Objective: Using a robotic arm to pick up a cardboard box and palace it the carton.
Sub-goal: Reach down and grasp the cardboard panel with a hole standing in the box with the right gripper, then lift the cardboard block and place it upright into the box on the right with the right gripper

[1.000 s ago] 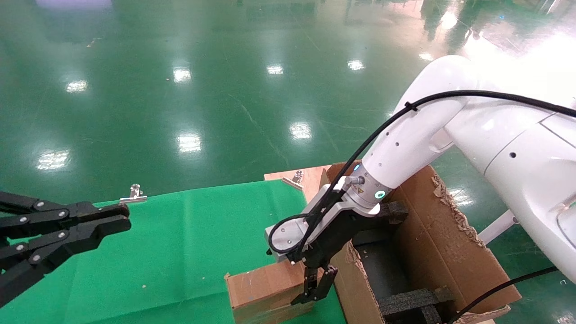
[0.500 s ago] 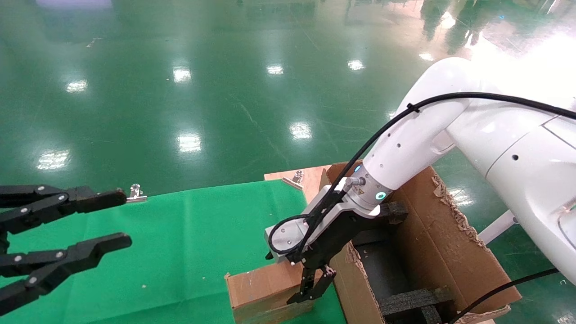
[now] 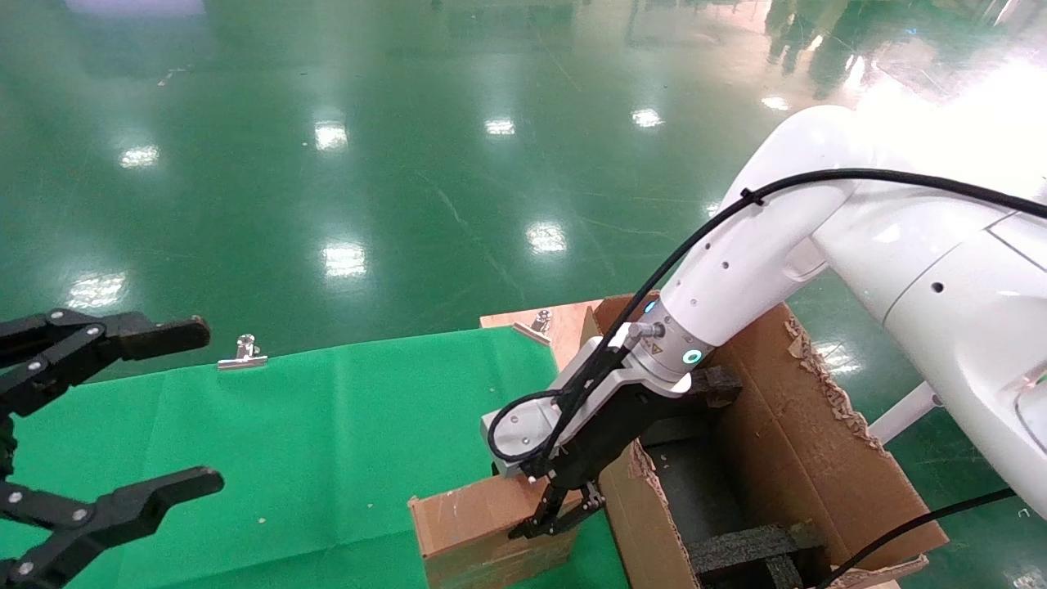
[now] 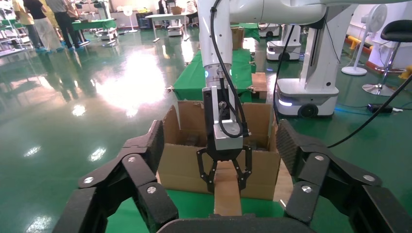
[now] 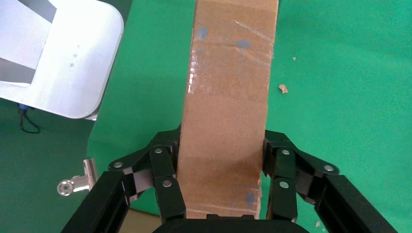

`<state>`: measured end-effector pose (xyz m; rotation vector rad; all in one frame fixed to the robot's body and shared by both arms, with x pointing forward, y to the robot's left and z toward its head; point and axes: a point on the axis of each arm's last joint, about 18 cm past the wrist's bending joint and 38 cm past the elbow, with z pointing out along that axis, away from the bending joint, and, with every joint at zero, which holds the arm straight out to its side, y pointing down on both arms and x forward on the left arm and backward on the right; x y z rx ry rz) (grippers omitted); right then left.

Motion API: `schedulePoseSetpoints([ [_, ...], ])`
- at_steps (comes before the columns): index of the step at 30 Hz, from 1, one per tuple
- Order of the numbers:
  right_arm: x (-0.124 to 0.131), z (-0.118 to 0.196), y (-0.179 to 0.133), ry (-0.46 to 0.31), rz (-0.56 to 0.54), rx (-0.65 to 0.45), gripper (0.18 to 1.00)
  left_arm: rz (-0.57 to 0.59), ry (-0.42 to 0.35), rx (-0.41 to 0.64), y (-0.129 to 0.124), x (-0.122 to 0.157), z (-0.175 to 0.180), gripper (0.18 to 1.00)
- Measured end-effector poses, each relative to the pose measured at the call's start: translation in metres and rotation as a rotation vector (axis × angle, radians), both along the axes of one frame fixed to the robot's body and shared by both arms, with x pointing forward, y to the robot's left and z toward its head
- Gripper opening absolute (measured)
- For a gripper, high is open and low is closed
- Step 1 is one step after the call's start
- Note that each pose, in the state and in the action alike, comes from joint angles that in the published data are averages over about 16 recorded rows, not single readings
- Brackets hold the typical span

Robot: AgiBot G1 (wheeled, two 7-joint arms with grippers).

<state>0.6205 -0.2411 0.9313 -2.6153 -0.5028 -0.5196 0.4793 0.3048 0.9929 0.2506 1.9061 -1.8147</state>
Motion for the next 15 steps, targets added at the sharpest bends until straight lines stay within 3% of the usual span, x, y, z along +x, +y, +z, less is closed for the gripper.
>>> schedulePoseSetpoints([
  [6, -0.001, 0.002, -0.001, 0.000, -0.005, 0.012, 0.465, 0.000, 0.000, 0.000, 0.000, 0.000, 0.000, 0.853],
  [15, -0.009, 0.034, -0.011, -0.037, -0.014, 0.073, 0.374, 0.000, 0.000, 0.000, 0.000, 0.000, 0.000, 0.964],
])
